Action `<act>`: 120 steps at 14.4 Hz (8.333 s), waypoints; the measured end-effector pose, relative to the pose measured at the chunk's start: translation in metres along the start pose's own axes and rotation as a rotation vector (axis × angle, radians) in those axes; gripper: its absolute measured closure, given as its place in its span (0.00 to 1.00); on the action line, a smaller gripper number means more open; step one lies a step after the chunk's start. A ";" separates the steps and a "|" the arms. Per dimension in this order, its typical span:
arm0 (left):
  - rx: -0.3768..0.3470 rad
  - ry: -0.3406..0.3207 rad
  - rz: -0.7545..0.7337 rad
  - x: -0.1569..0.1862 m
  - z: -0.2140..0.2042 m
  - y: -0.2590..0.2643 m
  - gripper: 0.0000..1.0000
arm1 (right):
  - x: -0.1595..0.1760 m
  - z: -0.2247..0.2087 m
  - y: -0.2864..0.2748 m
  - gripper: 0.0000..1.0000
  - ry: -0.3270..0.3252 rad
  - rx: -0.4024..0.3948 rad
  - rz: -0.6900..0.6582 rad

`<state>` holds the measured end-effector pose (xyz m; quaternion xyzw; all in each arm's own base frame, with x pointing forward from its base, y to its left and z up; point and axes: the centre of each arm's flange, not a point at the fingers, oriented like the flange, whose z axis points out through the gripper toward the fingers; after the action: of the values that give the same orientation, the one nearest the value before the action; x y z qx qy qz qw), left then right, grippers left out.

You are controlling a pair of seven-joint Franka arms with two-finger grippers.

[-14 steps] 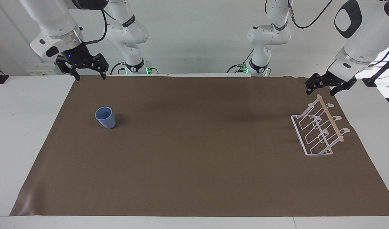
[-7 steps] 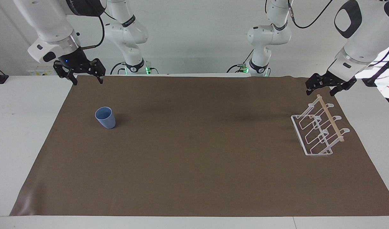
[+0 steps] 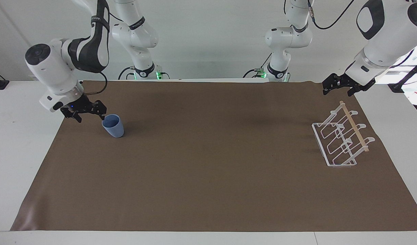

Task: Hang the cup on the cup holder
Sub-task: 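Reach the right gripper down to the rim of the blue cup, then close the right gripper on the blue cup's rim, then lift the cup with the right gripper while the left gripper approaches, then grasp the cup base with the left gripper from the right gripper, then carry the cup with the left gripper while the right gripper withdraws, then lower the cup onto the wire rack with the left gripper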

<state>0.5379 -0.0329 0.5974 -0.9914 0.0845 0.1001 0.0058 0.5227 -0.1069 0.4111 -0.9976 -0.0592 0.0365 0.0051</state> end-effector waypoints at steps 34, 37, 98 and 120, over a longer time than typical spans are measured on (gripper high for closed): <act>-0.215 0.026 -1.195 0.001 0.021 0.128 0.00 | 0.042 -0.058 -0.340 0.96 0.011 0.967 0.204; -0.324 -0.040 -1.434 0.000 0.011 0.152 0.00 | 0.027 -0.048 -0.405 0.96 0.064 1.008 0.307; 1.216 1.224 -1.075 0.125 0.247 0.067 0.20 | 0.002 -0.227 -0.106 0.00 -0.020 -0.034 0.156; 0.985 0.974 -1.270 0.134 0.161 0.061 0.00 | -0.009 -0.216 -0.084 0.00 -0.079 -0.039 0.122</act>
<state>0.6253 -0.1113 0.4131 -0.6705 -0.4462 -0.3948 0.4422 0.5195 -0.0264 0.6287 -0.9970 0.0009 0.0748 -0.0187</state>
